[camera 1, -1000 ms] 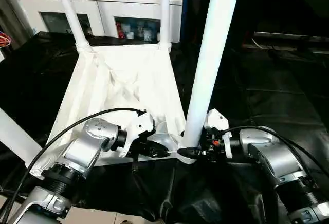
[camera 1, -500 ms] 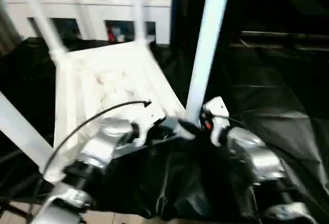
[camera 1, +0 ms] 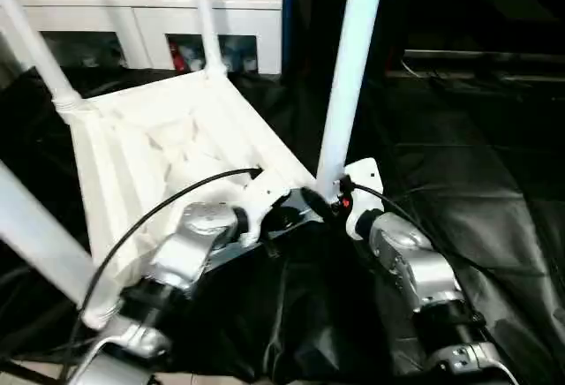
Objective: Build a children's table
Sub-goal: Rotate leg to tighten
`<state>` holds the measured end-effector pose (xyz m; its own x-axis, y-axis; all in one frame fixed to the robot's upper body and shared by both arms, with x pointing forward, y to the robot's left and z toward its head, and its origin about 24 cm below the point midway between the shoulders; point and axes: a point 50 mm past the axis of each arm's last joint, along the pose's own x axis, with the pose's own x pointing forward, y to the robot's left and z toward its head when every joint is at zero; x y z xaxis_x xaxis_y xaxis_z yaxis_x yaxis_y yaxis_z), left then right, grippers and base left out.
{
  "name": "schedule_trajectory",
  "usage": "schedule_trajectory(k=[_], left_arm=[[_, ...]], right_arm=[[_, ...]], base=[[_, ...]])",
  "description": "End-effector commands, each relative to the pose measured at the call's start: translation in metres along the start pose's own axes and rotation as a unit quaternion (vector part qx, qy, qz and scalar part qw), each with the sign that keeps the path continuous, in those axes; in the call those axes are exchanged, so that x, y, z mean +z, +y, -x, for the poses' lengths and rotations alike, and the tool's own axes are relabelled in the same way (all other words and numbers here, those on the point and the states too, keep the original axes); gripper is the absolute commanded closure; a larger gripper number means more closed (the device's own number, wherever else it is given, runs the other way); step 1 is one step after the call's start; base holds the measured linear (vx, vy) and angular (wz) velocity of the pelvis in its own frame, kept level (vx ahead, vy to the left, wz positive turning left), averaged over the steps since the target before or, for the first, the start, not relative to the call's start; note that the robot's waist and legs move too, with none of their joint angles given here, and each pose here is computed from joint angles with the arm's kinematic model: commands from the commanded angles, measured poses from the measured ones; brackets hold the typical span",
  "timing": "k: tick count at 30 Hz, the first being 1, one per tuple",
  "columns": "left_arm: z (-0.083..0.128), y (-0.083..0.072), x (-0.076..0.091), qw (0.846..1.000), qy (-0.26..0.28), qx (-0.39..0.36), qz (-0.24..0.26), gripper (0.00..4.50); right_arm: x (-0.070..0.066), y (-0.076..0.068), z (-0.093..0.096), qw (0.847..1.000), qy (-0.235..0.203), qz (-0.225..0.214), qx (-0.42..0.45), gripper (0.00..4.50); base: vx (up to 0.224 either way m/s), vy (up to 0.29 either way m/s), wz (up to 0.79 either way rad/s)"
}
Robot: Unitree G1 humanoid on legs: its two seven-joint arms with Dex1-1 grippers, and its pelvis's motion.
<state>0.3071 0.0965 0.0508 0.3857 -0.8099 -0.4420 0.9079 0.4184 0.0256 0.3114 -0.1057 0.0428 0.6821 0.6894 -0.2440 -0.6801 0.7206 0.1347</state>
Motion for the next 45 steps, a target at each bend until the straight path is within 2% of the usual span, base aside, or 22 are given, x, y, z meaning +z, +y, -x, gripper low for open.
schedule_trajectory(k=[1,7,9,12,15,16,18,20,30,33,38,40,42,45], left_arm=[[-0.005,-0.015,0.021,0.996,-0.046,-0.068,-0.039,4.5],[0.01,-0.013,0.013,0.993,-0.03,-0.106,-0.052,4.5],[0.012,-0.013,0.012,0.992,-0.028,-0.113,-0.053,4.5],[0.019,-0.012,0.009,0.989,-0.022,-0.134,-0.054,4.5],[0.021,-0.012,0.009,0.989,-0.021,-0.14,-0.053,4.5],[0.022,-0.013,0.009,0.987,-0.02,-0.15,-0.051,4.5],[0.023,-0.012,0.009,0.987,-0.019,-0.153,-0.052,4.5],[0.023,-0.012,0.009,0.986,-0.018,-0.155,-0.052,4.5],[0.024,-0.012,0.007,0.986,-0.014,-0.158,-0.051,4.5],[0.024,-0.011,0.007,0.987,-0.015,-0.152,-0.051,4.5],[0.016,-0.001,0.011,0.996,-0.025,-0.076,-0.04,4.5],[0.008,0.005,0.015,0.999,-0.028,-0.016,-0.025,4.5],[0.002,0.006,0.018,0.999,-0.03,0.011,-0.014,4.5],[-0.006,0.004,0.022,0.999,-0.034,0.032,-0.001,4.5]], right_arm=[[-0.003,0.033,-0.008,0.991,0.021,0.007,0.135,0.32],[-0.003,0.026,0.018,0.973,0.049,0.042,0.221,0.24],[-0.002,0.025,0.021,0.97,0.053,0.045,0.232,0.24],[-0.002,0.023,0.032,0.957,0.079,0.051,0.274,0.5],[-0.002,0.023,0.034,0.953,0.086,0.051,0.287,0.68],[-0.002,0.024,0.035,0.95,0.091,0.051,0.295,0.88],[-0.003,0.025,0.036,0.947,0.097,0.053,0.303,0.88],[-0.004,0.027,0.036,0.944,0.101,0.057,0.309,1.16],[-0.008,0.031,0.037,0.94,0.108,0.057,0.318,1.88],[-0.01,0.031,0.038,0.942,0.107,0.058,0.312,1.9],[-0.017,0.024,0.022,0.976,0.079,0.066,0.19,1.95],[-0.022,0.019,0.008,0.993,0.069,0.047,0.083,1.96],[-0.024,0.019,-0.001,0.998,0.061,0.021,0.028,1.96],[-0.024,0.024,-0.012,0.998,0.054,-0.01,-0.011,1.96]], base=[[0.0,0.0,0.0],[0.0,0.0,0.0],[0.0,0.0,0.0],[0.0,0.0,0.0],[0.0,0.0,0.0],[0.0,0.0,0.0],[0.0,0.0,0.0],[0.0,0.0,0.0],[0.0,0.0,0.0],[0.0,0.0,0.0],[0.0,0.0,0.0],[0.0,0.0,0.0],[0.0,0.0,0.0],[0.0,0.0,0.0]])
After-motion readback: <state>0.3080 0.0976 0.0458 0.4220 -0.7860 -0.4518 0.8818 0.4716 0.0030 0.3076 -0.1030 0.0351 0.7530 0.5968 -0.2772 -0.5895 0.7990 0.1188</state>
